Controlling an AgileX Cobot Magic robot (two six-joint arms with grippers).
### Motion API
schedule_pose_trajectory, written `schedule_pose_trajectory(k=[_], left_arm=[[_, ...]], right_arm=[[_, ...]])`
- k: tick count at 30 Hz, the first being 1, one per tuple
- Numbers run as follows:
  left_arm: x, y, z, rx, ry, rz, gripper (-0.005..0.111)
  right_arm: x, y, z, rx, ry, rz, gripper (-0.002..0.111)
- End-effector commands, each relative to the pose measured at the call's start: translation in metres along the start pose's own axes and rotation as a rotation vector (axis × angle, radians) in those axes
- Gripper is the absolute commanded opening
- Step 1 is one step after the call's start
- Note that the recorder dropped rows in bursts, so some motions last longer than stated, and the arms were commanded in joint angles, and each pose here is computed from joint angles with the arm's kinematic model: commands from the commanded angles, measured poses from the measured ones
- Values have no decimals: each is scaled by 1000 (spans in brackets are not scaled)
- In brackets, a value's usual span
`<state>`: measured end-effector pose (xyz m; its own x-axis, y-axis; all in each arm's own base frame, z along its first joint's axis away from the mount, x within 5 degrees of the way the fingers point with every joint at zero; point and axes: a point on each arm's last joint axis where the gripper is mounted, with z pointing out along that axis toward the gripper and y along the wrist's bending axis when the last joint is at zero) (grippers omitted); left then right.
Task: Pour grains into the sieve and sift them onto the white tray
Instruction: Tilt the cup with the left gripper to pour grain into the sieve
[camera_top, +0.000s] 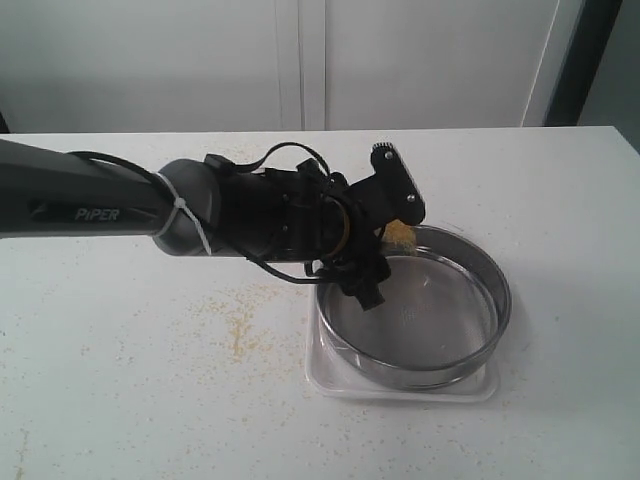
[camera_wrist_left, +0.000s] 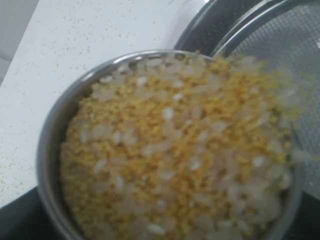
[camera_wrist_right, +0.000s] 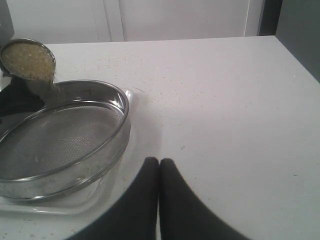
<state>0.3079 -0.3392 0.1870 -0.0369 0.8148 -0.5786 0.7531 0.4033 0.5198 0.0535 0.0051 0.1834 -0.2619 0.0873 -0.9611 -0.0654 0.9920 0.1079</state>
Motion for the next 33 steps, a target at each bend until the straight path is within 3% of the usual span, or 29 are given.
schedule_pose_trajectory(k=[1, 7, 15, 25, 33], left_arm=[[-4, 2, -2, -11, -10, 34, 0], [-4, 2, -2, -12, -8, 73, 0], [-7, -6, -4, -15, 12, 214, 0], [-6, -5, -4, -19, 22, 240, 0], [-6, -5, -4, -17, 21, 341, 0]], right_arm=[[1, 0, 0, -3, -3, -10, 0], [1, 0, 0, -3, -3, -10, 0], [1, 0, 0, -3, -3, -10, 0], [1, 0, 0, -3, -3, -10, 0], [1, 0, 0, -3, -3, -10, 0]])
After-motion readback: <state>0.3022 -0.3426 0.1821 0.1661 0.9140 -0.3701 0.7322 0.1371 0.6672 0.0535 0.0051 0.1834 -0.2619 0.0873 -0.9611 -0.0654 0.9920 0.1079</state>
